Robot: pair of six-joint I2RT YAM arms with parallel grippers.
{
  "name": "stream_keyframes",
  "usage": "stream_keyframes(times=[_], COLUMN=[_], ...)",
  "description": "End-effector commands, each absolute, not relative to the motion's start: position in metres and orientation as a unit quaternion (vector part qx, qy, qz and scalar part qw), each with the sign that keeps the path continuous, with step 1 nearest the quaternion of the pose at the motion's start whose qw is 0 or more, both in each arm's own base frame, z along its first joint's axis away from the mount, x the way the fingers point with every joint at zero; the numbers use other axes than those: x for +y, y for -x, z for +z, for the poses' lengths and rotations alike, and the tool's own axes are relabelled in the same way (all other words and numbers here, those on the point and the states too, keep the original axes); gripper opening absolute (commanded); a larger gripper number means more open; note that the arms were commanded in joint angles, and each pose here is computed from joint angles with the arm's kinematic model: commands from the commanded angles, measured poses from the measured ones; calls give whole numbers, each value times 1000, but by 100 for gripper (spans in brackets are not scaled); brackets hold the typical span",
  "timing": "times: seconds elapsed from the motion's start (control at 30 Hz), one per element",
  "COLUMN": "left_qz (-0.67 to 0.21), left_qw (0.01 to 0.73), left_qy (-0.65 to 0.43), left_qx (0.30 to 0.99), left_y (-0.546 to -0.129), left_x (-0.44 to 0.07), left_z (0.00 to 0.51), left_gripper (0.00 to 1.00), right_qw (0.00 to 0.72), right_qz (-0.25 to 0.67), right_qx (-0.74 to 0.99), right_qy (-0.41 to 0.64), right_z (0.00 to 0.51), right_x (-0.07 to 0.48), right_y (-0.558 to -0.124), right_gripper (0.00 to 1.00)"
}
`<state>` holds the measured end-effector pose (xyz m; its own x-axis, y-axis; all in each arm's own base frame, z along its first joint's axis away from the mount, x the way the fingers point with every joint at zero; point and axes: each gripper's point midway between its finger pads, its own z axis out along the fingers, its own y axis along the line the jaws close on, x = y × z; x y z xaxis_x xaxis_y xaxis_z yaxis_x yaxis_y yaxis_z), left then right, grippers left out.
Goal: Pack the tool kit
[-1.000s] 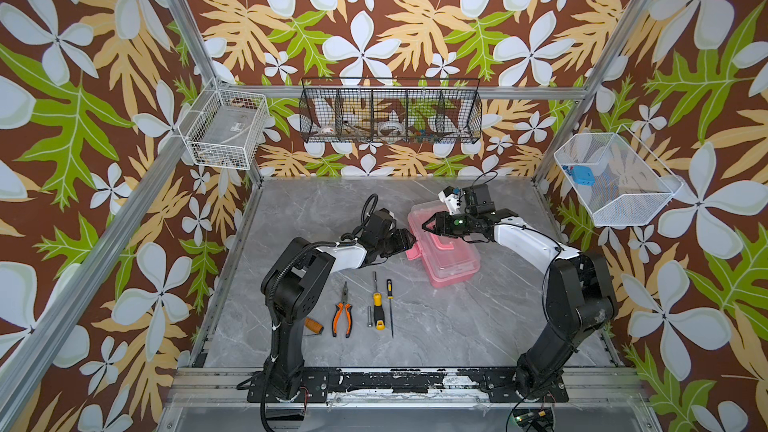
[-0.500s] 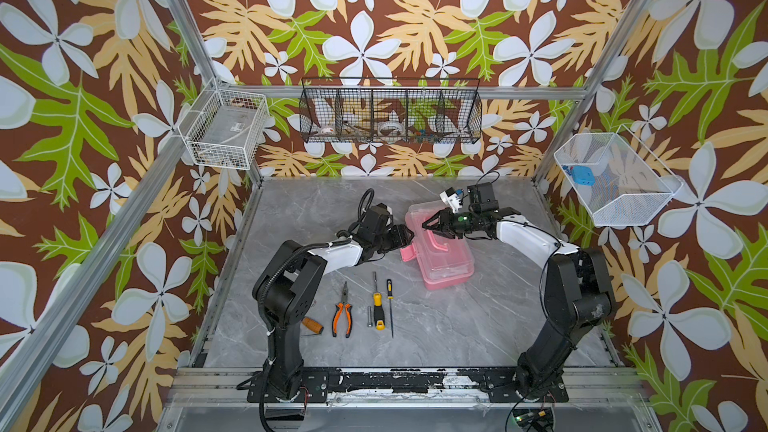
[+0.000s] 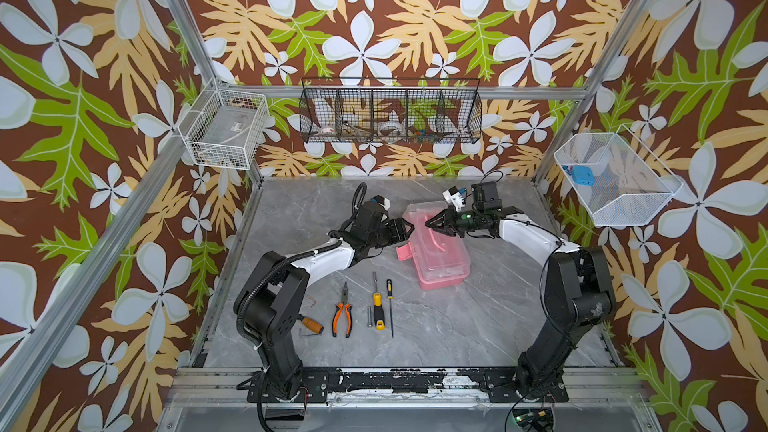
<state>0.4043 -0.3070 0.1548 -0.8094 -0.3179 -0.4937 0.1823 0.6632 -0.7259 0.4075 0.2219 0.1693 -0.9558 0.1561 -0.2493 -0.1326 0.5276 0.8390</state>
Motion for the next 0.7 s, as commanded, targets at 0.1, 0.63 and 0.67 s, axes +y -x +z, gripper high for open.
stream_keyframes(times=[0.1, 0.63, 0.67], left_qz=[-416, -394, -393], left_qw=[323, 280, 280], left_qy=[44, 71, 69], left_qx=[849, 873, 873], left_y=[-400, -399, -401], left_x=[-301, -296, -297], left_z=[172, 113, 111], left_gripper=[69, 66, 67], right_qw=[170, 174, 175], right_qz=[512, 551, 552], right_qx=[842, 816, 815], right_qy=[3, -21, -20], right_z=[192, 210, 211], right_x=[219, 185, 184], right_y=[-415, -422, -422], right_gripper=[16, 15, 15])
